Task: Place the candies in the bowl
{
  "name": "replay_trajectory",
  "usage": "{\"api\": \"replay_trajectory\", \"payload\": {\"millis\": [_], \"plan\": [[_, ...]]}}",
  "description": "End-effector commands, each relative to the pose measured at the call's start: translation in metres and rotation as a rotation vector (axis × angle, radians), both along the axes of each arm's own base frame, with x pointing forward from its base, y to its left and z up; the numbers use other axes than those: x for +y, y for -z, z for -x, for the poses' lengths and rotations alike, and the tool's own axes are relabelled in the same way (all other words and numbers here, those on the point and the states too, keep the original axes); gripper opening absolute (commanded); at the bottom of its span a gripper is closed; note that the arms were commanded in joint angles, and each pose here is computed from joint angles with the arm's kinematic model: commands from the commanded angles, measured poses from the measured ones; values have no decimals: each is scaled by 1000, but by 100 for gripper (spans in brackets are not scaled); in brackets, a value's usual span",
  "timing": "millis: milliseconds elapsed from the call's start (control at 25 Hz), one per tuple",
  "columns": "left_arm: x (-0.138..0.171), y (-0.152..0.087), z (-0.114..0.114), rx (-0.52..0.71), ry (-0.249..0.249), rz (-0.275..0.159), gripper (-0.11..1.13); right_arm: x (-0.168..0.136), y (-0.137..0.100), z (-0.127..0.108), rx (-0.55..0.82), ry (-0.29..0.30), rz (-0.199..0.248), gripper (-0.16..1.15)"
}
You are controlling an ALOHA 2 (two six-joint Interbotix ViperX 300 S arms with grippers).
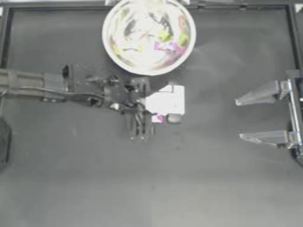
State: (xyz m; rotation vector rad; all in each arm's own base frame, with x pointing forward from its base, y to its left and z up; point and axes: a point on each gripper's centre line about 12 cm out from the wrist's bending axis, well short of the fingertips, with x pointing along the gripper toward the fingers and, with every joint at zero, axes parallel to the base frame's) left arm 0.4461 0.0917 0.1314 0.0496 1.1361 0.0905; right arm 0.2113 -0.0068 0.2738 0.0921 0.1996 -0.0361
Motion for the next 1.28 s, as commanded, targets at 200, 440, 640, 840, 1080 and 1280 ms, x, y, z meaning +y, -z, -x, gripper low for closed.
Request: {"api": "replay_trajectory", "payload": {"millis": [200,440,640,840,1080,1280], "plan": [[11,-10,-6,-27,-16,-6,94,3,-6,-2,-32,-25,-9,97],[17,-4,-5,-13,-30,-4,93,3,-6,-3,-27,-26,-4,97],[17,1,-3,16,-31,5,89,3,-5,-3,-25,-24,-4,97],[15,2,-2,25,-38,21,69,2,-5,-3,-23,-22,-2,97],[15,3,-1,34,-39,24,35,2,-6,-3,-23,-19,-3,97],[11,-17,-1,-7,-31,17,35,2,-6,-3,-23,-19,-3,97]]}}
